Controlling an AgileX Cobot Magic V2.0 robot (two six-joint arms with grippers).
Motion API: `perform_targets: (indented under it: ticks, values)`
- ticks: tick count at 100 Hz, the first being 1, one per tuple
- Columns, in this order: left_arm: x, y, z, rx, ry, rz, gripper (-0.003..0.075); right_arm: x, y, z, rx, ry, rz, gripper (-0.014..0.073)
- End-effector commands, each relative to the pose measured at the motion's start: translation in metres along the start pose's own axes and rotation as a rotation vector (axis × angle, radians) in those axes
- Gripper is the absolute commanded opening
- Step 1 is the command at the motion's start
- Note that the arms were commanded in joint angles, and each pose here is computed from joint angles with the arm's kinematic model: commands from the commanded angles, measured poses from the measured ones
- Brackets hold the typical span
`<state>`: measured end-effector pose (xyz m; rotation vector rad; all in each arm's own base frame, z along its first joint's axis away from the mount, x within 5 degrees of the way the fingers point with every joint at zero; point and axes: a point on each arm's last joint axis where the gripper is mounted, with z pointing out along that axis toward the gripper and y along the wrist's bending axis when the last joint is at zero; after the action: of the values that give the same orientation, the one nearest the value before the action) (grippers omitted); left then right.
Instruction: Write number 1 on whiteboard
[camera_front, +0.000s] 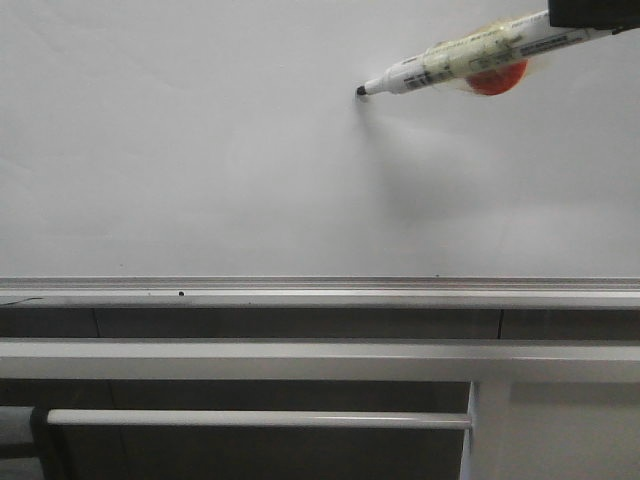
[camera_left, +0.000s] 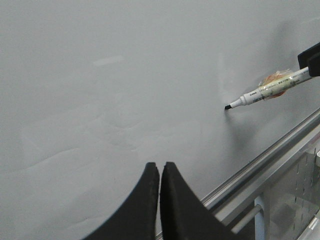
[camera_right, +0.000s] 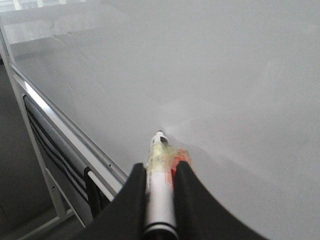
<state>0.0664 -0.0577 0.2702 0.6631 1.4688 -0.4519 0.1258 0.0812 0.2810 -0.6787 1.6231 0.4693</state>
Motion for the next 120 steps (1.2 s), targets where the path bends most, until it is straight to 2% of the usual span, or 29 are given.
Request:
perform_targets:
  ticks: [1, 43, 120]
  values:
    - [-0.016, 0.003, 0.000, -0.025, -0.099, -0.013, -0.0020, -0.013, -0.003, 0.000, 0.012, -0.049, 0.025, -0.0043]
    - [-0.016, 0.003, 0.000, -0.025, -0.099, -0.013, -0.0020, -0.013, -0.003, 0.001, 0.015, -0.043, 0.026, -0.0043]
    - [-0.016, 0.003, 0.000, -0.026, -0.103, -0.013, -0.0020, 0.011, -0.006, 0.033, -0.060, 0.105, 0.093, -0.0043]
